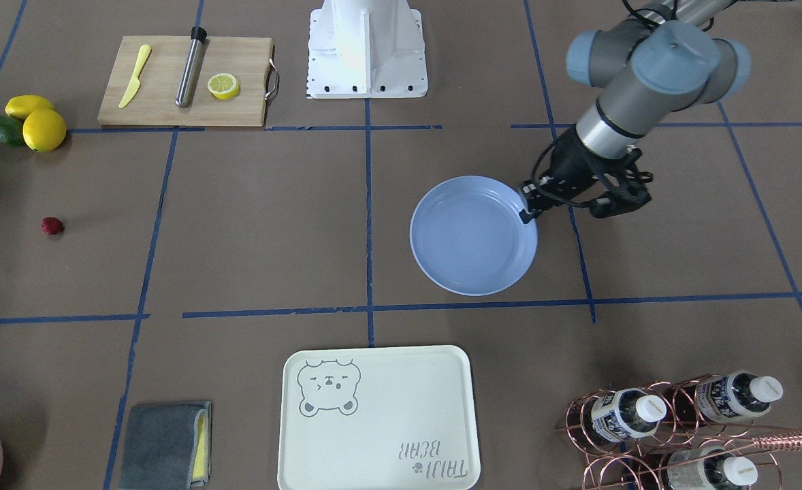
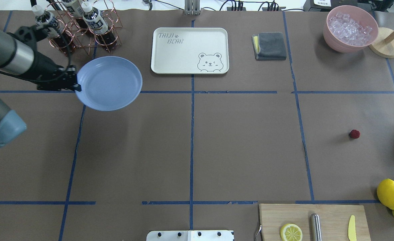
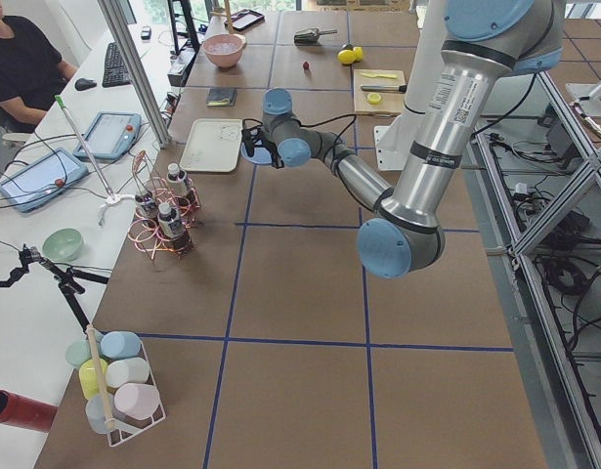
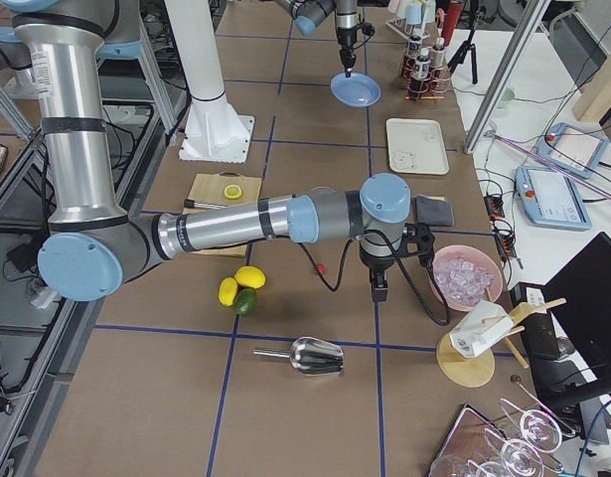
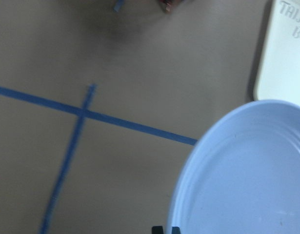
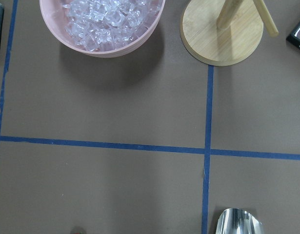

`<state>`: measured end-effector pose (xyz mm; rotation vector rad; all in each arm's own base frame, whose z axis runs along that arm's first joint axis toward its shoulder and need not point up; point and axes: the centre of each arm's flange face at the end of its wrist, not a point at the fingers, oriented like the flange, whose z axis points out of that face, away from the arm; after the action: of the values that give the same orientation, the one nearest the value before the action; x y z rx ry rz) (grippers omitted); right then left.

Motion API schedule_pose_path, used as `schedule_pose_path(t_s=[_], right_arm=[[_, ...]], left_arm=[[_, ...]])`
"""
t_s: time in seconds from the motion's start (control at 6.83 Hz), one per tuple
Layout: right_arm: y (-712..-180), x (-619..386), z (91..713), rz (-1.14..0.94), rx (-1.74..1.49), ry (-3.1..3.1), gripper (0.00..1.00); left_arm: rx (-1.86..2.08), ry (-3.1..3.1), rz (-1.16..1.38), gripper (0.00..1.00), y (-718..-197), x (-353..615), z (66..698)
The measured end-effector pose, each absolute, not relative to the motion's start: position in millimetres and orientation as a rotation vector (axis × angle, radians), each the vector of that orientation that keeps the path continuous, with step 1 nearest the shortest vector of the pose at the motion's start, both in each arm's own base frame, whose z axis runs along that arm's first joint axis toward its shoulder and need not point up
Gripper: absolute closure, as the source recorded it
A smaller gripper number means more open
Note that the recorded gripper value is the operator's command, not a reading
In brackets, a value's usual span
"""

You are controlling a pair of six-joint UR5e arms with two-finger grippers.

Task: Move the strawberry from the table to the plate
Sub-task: 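Slide the light blue plate with the left gripper toward the table center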

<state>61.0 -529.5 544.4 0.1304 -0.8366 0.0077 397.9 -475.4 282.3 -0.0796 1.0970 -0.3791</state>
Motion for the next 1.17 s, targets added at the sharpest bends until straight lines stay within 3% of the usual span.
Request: schedule_pose_path(t_s=[0.29, 0.73, 0.88, 1.17], right_arm=[[-530, 59, 542, 0.023, 0.134, -0.842, 0.0], [-530, 57, 539, 0.023, 0.139, -0.856, 0.0], [-530, 57, 538, 0.023, 0.139, -0.857, 0.0], [-530, 56, 538, 0.021, 0.14, -0.858, 0.0]], left_arm=[[-0.109, 1.097, -0.418, 1.0, -426, 481, 255], [-0.137, 1.077, -0.407, 1.0, -392, 536, 261], [-0.143, 1.084, -0.4, 0.01, -387, 542, 262], [-0.137, 1.092, -0.382, 0.0, -382, 544, 263]])
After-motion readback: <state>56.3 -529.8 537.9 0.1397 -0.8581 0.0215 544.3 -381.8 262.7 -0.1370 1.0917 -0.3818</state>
